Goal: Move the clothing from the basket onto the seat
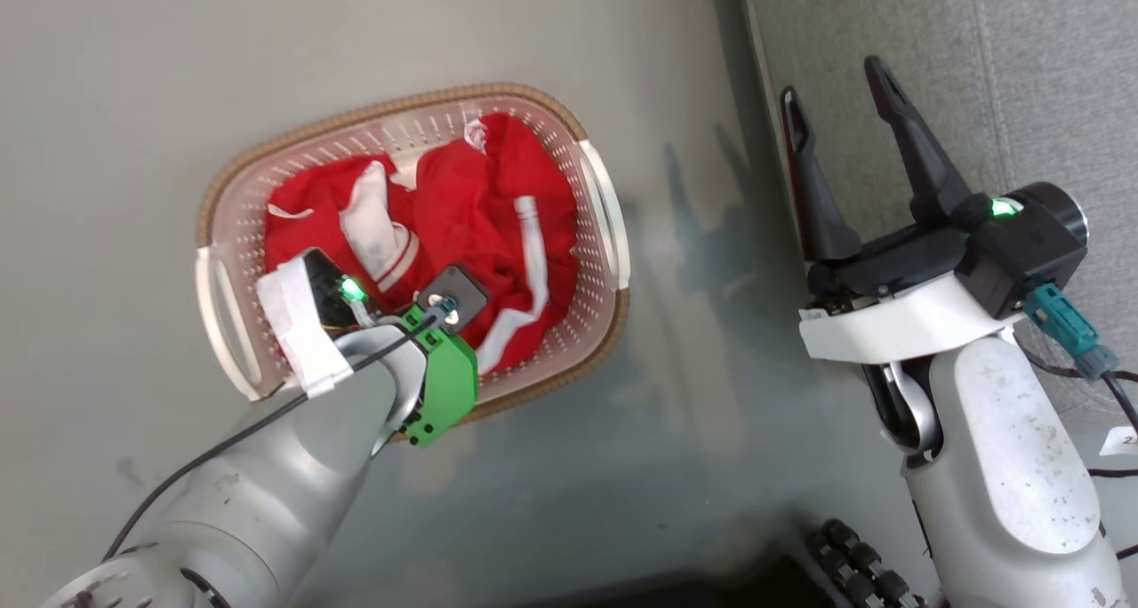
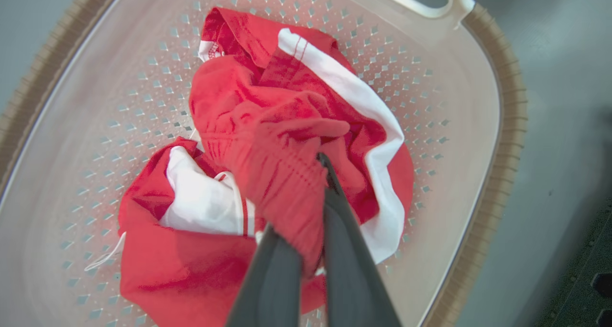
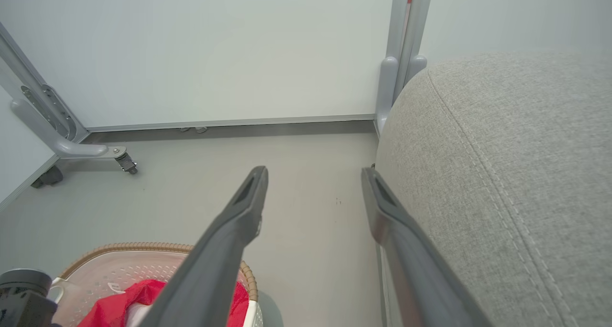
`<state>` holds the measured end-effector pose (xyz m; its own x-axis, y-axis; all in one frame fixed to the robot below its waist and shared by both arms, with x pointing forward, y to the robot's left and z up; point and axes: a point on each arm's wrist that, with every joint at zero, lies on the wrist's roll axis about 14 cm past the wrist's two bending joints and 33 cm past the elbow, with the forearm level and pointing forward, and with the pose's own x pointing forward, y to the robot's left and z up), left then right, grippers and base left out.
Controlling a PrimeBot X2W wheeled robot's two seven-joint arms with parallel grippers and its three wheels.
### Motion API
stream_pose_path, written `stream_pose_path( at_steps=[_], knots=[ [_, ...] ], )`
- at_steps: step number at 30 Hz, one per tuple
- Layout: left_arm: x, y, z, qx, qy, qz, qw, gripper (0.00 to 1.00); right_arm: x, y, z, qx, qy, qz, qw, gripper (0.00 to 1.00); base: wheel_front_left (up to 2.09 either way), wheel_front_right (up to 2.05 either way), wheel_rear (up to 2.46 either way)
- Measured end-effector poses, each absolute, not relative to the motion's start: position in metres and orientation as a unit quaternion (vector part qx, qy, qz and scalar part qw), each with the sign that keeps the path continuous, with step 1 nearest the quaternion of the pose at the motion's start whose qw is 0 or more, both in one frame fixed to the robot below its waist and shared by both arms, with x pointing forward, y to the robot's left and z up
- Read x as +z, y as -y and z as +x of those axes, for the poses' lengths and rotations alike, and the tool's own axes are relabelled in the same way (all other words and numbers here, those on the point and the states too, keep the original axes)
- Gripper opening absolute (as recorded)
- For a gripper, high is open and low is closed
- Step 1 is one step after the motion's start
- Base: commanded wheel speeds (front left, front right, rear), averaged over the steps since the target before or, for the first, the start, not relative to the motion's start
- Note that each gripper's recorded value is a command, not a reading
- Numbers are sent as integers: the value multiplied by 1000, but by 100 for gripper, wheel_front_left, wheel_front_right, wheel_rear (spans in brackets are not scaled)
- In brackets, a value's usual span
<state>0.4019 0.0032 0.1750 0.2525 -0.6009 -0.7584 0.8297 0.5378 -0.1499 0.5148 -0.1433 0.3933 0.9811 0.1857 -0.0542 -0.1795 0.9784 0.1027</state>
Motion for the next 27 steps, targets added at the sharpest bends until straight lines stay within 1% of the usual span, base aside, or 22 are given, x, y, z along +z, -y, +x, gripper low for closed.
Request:
stream_pose_path(
  at_steps=[14,19,27],
  knots=[
    [265,14,415,-448,-314,101,831,0,446,129,495,107,7,53,993,100,0,0,0],
    [310,23,427,-446,-259,79,853,0,462,127,485,109,18,55,992,100,0,0,0],
    [375,19,439,-422,-179,47,888,0,483,123,467,114,32,57,991,100,0,0,0]
  ],
)
